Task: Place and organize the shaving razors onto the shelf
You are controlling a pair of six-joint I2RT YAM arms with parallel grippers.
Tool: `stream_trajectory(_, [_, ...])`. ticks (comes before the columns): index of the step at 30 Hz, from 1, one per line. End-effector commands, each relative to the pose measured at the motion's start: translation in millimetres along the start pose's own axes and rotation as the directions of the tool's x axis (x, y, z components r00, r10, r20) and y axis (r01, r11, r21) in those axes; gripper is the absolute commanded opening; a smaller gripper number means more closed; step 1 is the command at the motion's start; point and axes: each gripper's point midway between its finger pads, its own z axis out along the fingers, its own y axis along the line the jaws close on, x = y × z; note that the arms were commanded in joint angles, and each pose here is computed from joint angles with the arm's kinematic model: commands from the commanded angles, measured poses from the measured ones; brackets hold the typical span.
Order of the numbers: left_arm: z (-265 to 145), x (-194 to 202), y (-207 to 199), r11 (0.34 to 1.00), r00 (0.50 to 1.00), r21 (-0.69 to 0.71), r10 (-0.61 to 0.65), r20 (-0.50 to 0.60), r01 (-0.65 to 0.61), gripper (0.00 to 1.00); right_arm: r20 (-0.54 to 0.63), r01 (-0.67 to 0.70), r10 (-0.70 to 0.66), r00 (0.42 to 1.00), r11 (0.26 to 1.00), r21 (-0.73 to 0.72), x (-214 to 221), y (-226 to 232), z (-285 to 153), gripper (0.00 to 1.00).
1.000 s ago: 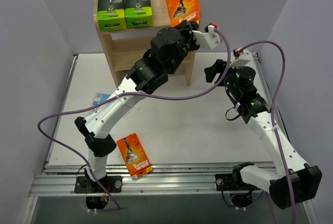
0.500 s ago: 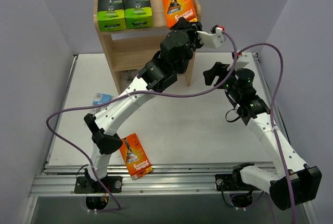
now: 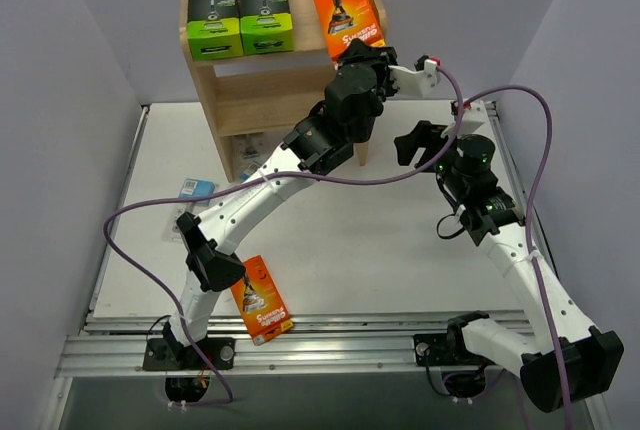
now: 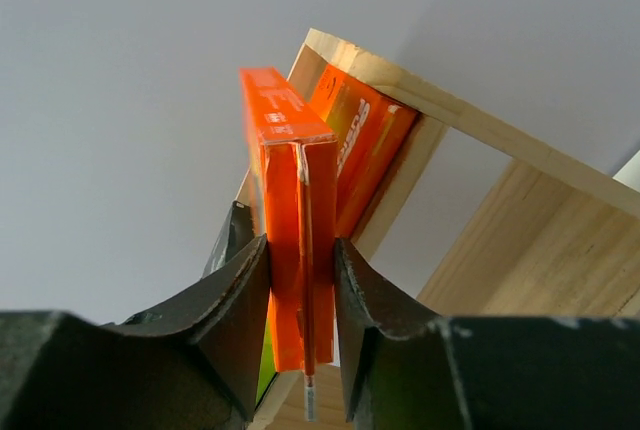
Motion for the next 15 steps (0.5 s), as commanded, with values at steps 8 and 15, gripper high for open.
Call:
stream_trajectory(8, [-4.1, -6.2, 42.5, 0.988, 0.997, -0.136, -0.073, 0.024, 0.076, 0.52, 0.038, 0.017, -0.018, 0.999, 1.0, 0.01, -8.1, 0.4, -5.4, 0.69])
stream_trajectory(15, [-5.7, -5.5, 42.4, 0.988, 0.996, -0.131, -0.081, 0.026, 0.084, 0.74, 0.025, 0.021, -0.021, 0.999, 1.0, 0.019, -3.4, -1.9, -3.0, 0.7])
